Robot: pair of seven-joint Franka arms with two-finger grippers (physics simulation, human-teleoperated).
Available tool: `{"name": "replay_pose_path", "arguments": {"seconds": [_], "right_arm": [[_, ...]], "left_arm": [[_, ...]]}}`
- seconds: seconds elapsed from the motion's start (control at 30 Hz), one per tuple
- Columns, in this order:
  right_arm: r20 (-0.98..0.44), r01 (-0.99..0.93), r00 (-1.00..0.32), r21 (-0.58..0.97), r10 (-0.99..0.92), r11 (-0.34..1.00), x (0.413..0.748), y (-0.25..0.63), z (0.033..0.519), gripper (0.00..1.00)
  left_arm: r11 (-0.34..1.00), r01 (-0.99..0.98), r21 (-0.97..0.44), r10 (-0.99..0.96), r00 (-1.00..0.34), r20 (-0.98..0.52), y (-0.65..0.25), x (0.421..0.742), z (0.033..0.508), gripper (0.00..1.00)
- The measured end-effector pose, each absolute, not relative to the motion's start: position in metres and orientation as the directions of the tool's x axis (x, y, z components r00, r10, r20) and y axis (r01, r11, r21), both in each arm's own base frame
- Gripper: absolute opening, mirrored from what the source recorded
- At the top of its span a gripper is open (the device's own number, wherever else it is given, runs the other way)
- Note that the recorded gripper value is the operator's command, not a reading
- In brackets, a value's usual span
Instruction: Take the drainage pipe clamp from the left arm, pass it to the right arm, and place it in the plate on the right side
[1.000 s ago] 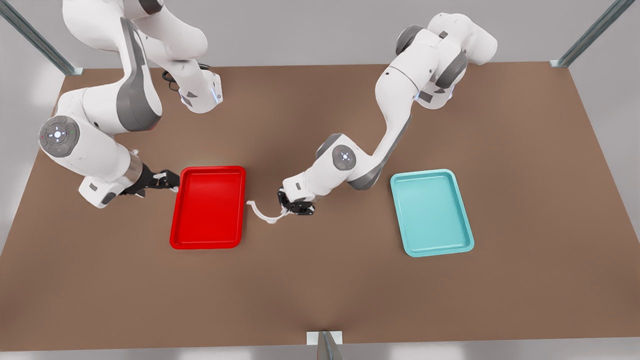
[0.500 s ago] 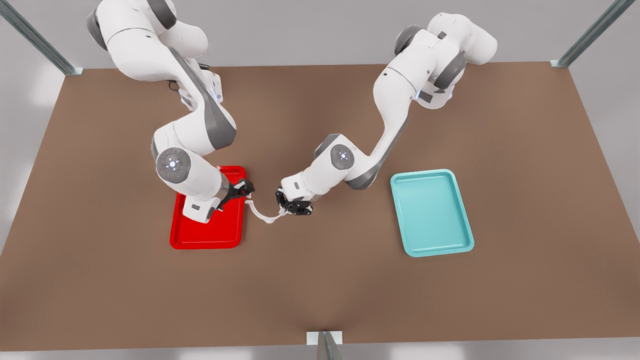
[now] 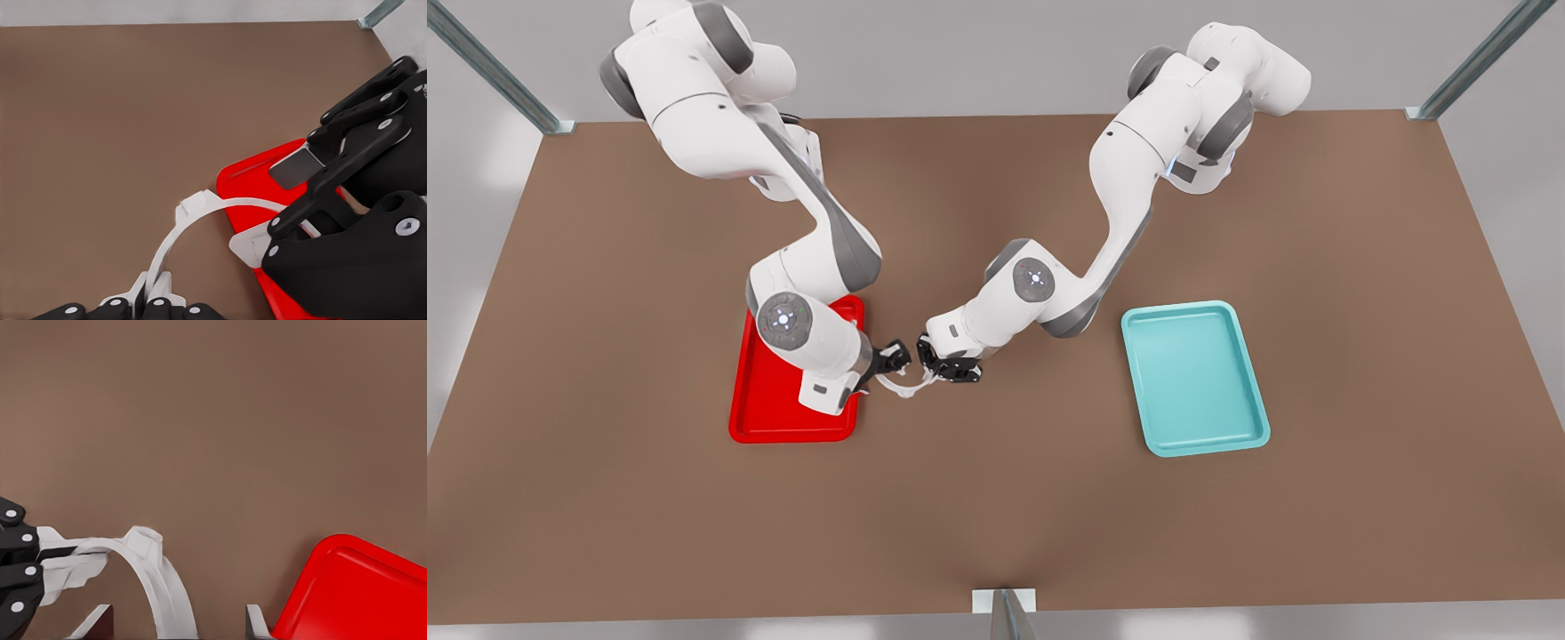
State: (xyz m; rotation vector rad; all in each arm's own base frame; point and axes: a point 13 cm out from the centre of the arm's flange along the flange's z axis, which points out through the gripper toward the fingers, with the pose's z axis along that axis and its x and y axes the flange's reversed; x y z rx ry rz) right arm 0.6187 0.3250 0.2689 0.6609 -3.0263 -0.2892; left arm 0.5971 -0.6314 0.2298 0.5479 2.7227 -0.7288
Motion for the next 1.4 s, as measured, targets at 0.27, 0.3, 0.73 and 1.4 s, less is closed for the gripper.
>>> {"name": "replay_pose_path", "arguments": {"seconds": [0.27,0.3,0.73,1.4], "right_arm": [[-0.001,-0.417,-0.906,0.187,-0.424,0.890,0.618,0.321,0.256,0.41],[-0.002,-0.417,-0.906,0.189,-0.424,0.889,0.619,0.321,0.256,0.30],[0.013,-0.397,-0.915,0.166,-0.404,0.903,0.625,0.277,0.265,0.21],[0.216,-0.159,-0.960,0.109,-0.180,0.981,0.531,0.050,0.127,1.00]], "left_arm": [[0.803,0.418,-0.424,0.283,-0.895,-0.346,-0.630,0.598,0.230,0.21],[0.804,0.418,-0.424,0.283,-0.895,-0.346,-0.630,0.598,0.230,0.21],[0.771,0.457,-0.443,0.326,-0.882,-0.341,-0.605,0.606,0.291,1.00],[0.996,0.073,0.041,0.073,-0.997,0.000,-0.061,0.638,0.425,1.00]]}}
